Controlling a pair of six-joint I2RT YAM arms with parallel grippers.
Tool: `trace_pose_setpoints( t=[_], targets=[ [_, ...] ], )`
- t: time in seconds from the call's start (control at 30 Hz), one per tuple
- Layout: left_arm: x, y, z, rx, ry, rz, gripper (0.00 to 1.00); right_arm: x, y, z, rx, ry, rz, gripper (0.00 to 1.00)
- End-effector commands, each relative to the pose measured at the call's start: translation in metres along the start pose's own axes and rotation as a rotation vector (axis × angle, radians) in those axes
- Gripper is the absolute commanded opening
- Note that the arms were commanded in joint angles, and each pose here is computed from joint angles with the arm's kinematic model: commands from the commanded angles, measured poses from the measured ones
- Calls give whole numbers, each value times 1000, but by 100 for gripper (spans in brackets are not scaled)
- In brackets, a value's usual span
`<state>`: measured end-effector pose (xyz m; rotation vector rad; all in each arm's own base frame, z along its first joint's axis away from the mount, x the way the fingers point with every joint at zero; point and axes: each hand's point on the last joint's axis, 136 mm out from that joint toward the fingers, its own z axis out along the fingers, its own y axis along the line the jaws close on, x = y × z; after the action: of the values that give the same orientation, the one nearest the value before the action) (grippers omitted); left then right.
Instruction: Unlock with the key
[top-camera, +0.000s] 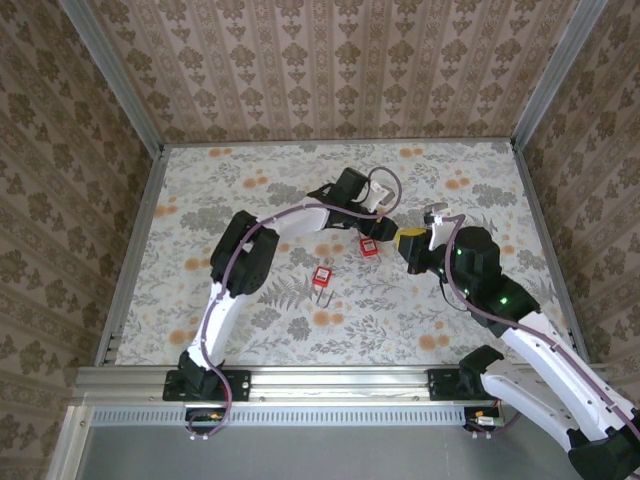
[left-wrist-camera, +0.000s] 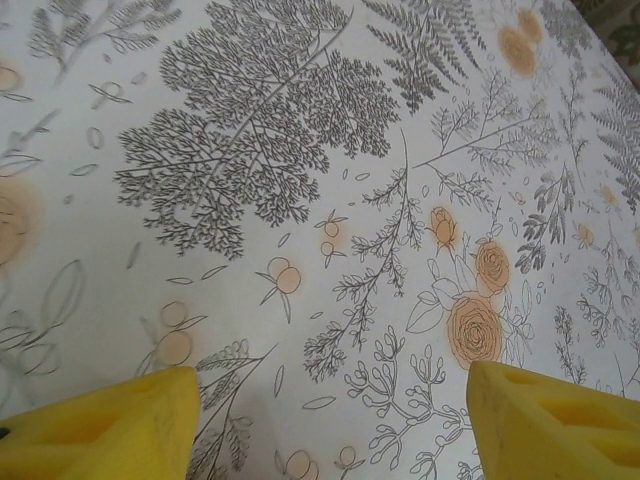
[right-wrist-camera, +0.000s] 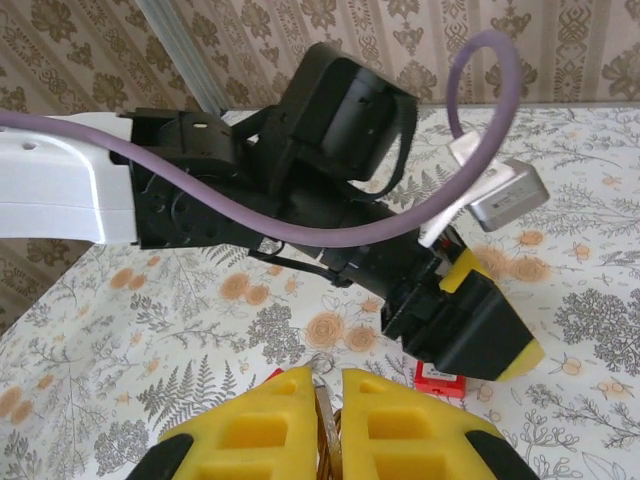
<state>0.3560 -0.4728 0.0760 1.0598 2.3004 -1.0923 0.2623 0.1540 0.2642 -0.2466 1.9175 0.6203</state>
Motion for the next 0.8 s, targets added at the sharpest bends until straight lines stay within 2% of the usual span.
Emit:
trace_pose_setpoints(
  t=[0.0,0.2,0.37,0.77],
  targets=[
    [15,6,3,-10,88,-48,70,3,-3,-3,9,-4,21,11],
    [32,19,5,-63,157,-72,68,5,-4,-5,13,-6,25,11],
    [41,25,-10,-120,174,-44,65,6,-5,-6,15,-7,24,11],
    [80,2,-29,-148,196,-107,59,2,-4,-7,14,-16,19,11]
  ],
)
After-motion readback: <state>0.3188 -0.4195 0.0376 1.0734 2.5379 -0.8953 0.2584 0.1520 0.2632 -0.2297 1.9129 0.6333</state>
